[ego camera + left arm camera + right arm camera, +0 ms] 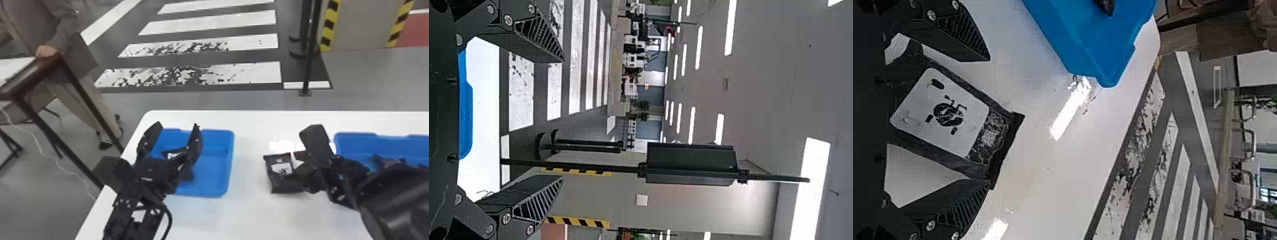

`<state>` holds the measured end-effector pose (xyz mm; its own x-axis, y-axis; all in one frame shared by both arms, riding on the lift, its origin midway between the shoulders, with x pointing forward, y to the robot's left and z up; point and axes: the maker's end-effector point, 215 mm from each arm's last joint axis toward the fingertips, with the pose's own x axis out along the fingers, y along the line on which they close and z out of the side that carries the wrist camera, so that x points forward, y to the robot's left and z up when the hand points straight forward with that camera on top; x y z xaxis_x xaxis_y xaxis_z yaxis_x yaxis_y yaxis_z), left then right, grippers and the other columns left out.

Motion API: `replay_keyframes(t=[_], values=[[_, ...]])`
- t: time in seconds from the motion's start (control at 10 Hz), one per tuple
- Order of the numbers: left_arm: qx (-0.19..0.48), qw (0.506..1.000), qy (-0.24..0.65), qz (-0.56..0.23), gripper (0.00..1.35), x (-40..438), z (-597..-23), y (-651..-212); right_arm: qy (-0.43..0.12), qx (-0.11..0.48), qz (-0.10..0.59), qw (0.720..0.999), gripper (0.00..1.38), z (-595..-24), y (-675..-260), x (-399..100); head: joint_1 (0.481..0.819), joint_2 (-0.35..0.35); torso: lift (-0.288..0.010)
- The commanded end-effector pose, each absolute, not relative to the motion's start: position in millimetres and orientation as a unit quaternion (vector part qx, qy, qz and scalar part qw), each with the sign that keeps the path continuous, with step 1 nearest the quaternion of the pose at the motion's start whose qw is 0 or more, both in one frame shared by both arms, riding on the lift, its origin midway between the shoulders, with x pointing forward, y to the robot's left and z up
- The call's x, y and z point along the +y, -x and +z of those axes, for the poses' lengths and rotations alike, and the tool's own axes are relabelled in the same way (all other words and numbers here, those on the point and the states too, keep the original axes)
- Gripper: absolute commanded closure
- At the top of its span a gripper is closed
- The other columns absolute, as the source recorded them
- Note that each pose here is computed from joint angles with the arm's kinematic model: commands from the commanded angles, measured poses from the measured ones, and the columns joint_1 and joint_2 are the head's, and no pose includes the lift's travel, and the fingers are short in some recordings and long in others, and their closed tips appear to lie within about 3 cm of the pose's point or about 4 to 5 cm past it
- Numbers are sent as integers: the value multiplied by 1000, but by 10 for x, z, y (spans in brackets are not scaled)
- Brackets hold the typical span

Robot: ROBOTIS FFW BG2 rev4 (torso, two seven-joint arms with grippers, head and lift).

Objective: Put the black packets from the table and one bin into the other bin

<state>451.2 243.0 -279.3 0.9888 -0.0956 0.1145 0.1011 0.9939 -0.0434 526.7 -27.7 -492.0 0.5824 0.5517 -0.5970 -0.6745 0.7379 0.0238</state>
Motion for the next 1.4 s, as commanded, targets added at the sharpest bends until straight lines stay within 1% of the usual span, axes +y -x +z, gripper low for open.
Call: replay_keyframes(t=[0.0,0.1,0.2,0.3,0.4,0.5,0.6,0.8,0.9,1.0,1.1,1.2,1.3], values=[[-56,997,25,-49,209,2424,-2798,-4529,115,322,359,869,159,-5126,-5230,-193,695,237,-110],[-55,997,26,-49,209,2426,-2814,-4536,123,333,363,861,165,-5233,-5208,-160,695,246,-110],[-55,997,28,-49,211,2418,-2821,-4535,128,343,363,857,302,-5319,-5200,-180,695,250,-110],[-55,997,27,-48,209,2429,-2824,-4527,132,341,365,856,872,-5303,-5208,-160,695,252,-110],[-56,997,27,-47,209,2440,-2815,-4527,134,330,368,859,1118,-5218,-5221,-102,695,252,-110],[-56,997,27,-47,211,2440,-2819,-4519,133,321,373,860,1118,-5144,-5198,-32,695,256,-110],[-57,997,26,-45,211,2473,-2813,-4511,142,298,373,867,1122,-4980,-5210,58,695,264,-110],[-59,997,28,-45,211,2475,-2808,-4502,137,272,361,882,1124,-4800,-5269,57,695,279,-110],[-61,997,27,-44,209,2487,-2796,-4493,125,249,339,899,1124,-4615,-5385,-122,695,282,-110],[-58,997,26,-42,209,2507,-2824,-4480,119,216,296,923,1124,-4312,-5532,-459,695,272,-110],[-57,997,27,-42,209,2508,-2835,-4473,115,195,268,937,1136,-4122,-5645,-715,695,258,-110],[-57,997,27,-43,211,2497,-2836,-4473,108,170,254,946,1136,-3883,-5650,-845,695,219,-110],[-56,997,27,-43,209,2486,-2837,-4473,101,142,222,959,1136,-3573,-5598,-1158,695,194,-110]])
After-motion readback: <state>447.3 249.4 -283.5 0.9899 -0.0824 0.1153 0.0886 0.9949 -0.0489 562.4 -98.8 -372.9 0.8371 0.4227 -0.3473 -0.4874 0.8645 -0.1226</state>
